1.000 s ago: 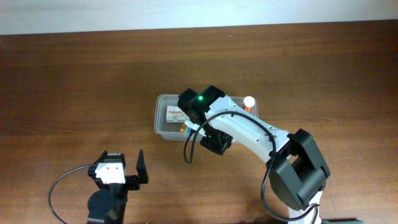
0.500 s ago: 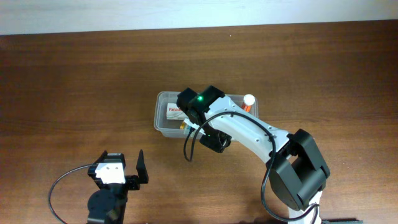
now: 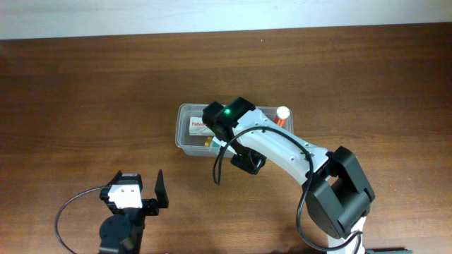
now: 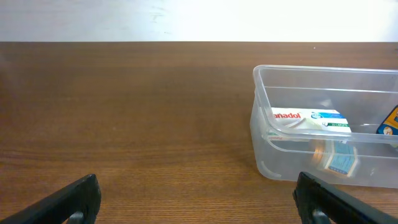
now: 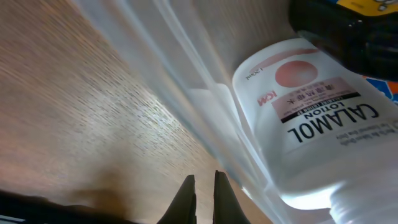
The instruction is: Pack container
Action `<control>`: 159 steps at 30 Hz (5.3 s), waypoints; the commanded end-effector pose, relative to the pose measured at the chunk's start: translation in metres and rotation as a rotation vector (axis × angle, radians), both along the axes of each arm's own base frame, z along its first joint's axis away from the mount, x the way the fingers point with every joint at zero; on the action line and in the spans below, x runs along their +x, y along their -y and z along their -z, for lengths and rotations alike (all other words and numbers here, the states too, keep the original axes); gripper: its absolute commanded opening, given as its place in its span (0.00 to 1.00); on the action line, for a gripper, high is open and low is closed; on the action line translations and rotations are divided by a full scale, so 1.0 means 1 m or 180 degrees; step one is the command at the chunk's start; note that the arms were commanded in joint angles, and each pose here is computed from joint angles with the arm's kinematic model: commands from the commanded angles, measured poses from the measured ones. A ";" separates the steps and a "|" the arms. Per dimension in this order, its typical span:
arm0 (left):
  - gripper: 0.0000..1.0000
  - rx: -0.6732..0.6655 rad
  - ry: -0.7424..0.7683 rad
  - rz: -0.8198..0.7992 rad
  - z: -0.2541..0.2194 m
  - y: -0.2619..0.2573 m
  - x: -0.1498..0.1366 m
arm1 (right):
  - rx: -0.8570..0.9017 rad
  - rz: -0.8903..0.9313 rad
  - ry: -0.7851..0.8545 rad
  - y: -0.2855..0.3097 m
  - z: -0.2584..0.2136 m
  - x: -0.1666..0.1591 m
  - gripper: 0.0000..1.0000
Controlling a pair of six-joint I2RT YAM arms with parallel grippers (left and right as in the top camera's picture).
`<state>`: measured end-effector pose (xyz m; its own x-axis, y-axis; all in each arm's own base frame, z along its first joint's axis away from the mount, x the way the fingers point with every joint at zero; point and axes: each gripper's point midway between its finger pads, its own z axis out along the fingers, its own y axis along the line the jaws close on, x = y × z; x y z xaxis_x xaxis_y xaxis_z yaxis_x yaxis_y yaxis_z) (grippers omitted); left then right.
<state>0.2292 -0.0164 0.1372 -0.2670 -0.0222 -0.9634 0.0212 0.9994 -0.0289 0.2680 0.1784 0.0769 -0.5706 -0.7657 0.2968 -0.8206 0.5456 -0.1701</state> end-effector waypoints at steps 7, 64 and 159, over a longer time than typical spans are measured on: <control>0.99 0.0047 0.0016 0.0028 0.001 0.000 0.000 | -0.0132 -0.0023 0.0202 0.009 -0.008 0.009 0.04; 1.00 0.0047 0.0016 0.0028 0.001 0.000 0.000 | 0.2558 -0.0050 0.0823 -0.097 -0.229 -0.020 0.04; 1.00 0.0047 0.0016 0.0028 0.001 0.000 0.000 | 0.5383 -0.1423 0.3639 0.125 -0.347 -0.285 0.98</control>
<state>0.2293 -0.0164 0.1365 -0.2681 -0.0216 -0.9632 0.0213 0.9994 -0.0283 -0.0360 0.0153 0.4497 0.4128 0.0599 -0.9089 -0.7398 0.6041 -0.2962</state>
